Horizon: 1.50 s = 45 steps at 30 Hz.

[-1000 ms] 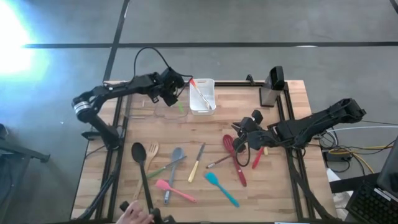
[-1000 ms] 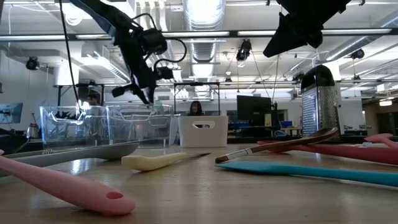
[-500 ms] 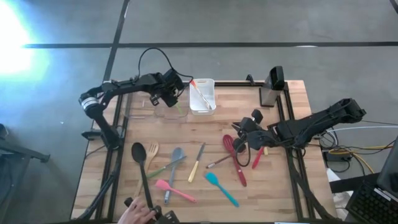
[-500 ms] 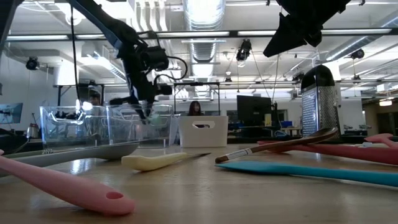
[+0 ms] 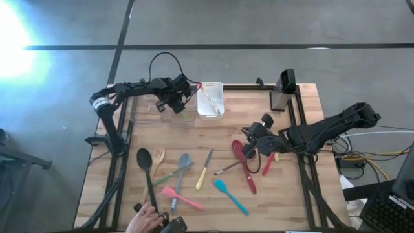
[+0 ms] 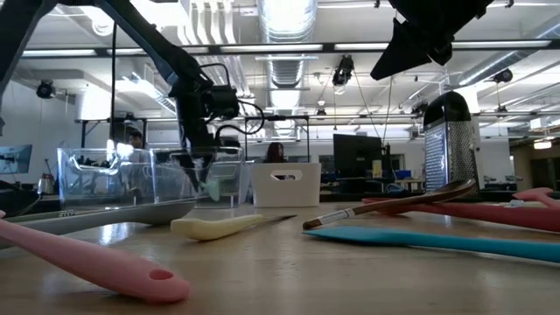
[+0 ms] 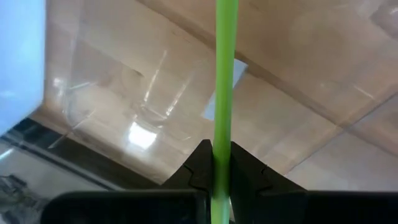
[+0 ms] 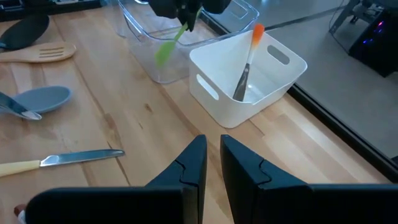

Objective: Pick & Place Kitchen Items
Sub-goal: Put the green spatula into the right transparent bin, then put the brown serving spoon into the left transparent bin

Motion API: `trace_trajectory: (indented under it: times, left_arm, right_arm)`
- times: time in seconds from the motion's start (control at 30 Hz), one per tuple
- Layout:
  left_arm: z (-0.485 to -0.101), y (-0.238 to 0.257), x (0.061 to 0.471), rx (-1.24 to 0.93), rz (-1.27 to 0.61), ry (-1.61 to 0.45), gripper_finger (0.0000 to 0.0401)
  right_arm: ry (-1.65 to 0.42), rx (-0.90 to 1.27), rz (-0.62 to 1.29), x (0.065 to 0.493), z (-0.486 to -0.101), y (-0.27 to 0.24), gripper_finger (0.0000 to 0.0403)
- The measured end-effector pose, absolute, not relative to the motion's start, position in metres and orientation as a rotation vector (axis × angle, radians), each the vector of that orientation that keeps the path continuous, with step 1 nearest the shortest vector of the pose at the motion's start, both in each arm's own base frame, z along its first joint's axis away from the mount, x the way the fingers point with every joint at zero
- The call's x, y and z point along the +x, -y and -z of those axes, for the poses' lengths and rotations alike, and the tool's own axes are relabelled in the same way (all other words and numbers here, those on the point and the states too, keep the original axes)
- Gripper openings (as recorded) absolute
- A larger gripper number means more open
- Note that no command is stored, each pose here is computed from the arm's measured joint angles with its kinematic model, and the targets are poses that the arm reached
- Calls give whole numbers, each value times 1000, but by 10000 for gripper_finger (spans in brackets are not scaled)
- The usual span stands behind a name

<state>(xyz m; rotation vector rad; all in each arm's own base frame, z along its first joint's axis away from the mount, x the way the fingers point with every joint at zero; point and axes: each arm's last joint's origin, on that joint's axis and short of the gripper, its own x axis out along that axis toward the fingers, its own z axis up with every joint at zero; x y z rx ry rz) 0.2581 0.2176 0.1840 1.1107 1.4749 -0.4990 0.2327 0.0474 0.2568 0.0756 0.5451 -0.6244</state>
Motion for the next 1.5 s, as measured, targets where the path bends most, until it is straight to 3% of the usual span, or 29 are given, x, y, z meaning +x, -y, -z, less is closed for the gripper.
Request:
trace_trajectory:
  times: [0.2,0.43,0.57,0.9,1.17,1.5]
  left_arm:
    - [-186,-221,263,1103,478,-1469,30]
    - [-195,-224,267,1113,413,-1446,121]
    - [-198,-224,267,1122,393,-1452,150]
    - [-245,-210,256,1145,156,-1455,151]
    - [-323,-162,229,1012,-224,-1191,149]
    - [-391,-97,173,502,-592,-674,151]
  right_arm:
    - [-550,68,627,232,-255,-47,38]
    - [-554,66,628,232,-253,-47,38]
    - [-554,67,628,232,-253,-47,38]
    - [-551,70,629,232,-253,-47,38]
    - [-547,72,629,232,-254,-47,38]
    - [-548,63,629,232,-254,-47,38]
